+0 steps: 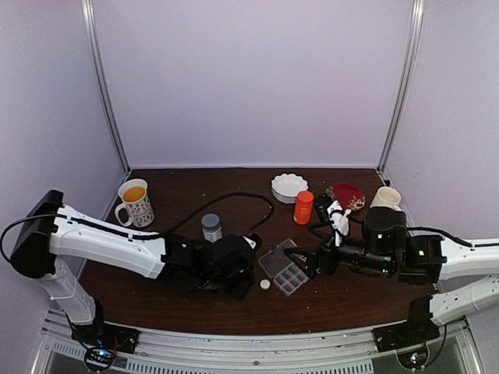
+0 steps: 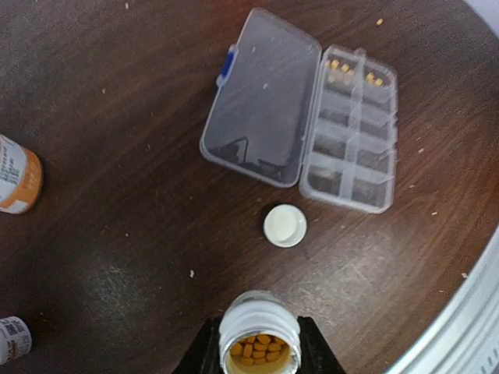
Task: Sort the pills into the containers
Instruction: Place the pill bottle at the center of the board.
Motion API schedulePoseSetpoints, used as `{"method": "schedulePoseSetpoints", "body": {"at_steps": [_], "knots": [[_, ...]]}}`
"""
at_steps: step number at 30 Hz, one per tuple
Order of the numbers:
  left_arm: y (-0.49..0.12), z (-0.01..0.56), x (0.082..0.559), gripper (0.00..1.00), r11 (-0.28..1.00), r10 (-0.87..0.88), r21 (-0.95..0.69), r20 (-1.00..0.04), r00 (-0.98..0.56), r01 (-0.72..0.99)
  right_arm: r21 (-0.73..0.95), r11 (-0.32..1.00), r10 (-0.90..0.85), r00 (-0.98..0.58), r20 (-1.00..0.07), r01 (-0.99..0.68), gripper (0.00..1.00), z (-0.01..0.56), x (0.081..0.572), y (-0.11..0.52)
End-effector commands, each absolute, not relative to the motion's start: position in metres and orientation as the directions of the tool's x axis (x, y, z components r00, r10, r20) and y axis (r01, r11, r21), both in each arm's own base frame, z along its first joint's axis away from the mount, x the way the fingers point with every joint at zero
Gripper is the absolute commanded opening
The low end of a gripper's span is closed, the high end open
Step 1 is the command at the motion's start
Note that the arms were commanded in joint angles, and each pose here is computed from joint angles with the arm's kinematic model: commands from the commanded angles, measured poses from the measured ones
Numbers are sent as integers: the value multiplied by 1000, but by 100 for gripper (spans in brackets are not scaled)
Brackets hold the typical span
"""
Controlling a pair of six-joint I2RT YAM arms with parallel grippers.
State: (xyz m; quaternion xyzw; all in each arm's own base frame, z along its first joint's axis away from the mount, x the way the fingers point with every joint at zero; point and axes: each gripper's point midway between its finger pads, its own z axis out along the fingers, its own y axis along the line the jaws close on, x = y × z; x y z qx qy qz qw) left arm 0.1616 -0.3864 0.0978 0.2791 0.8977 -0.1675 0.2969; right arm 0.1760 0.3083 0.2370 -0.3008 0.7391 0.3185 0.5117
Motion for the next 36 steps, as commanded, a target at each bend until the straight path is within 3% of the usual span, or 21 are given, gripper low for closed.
{"method": "schedulePoseSetpoints", "body": {"at_steps": [1,7,9,12,16,19,23,26,36], "knots": [[-396,73,170,15,823,355,-145,-621,-698,549,216,762,-158,-499,-852,-610,100,177,196,267],[-389,50,170,18,849,372,-102,-583,-722,519,127,917,-154,-630,-761,-378,97,144,225,218],[-388,47,170,22,852,370,-100,-579,-727,514,113,948,-139,-704,-696,-299,89,126,234,199],[-389,45,170,30,853,372,-97,-575,-729,512,116,970,-99,-784,-612,-213,65,110,246,179],[-389,44,169,50,853,377,-90,-573,-727,513,35,985,-127,-839,-530,-172,59,99,255,165],[-388,43,170,56,858,372,-87,-573,-730,506,6,983,-154,-854,-497,-181,47,99,264,167],[-389,44,169,61,856,367,-97,-576,-731,507,39,987,-124,-895,-428,-155,45,90,277,169],[-391,54,168,62,849,365,-105,-593,-718,518,65,987,-108,-916,-386,-144,33,79,284,172],[-381,106,168,63,823,344,-125,-666,-662,553,36,991,-113,-956,-269,-128,28,47,283,166]]}}
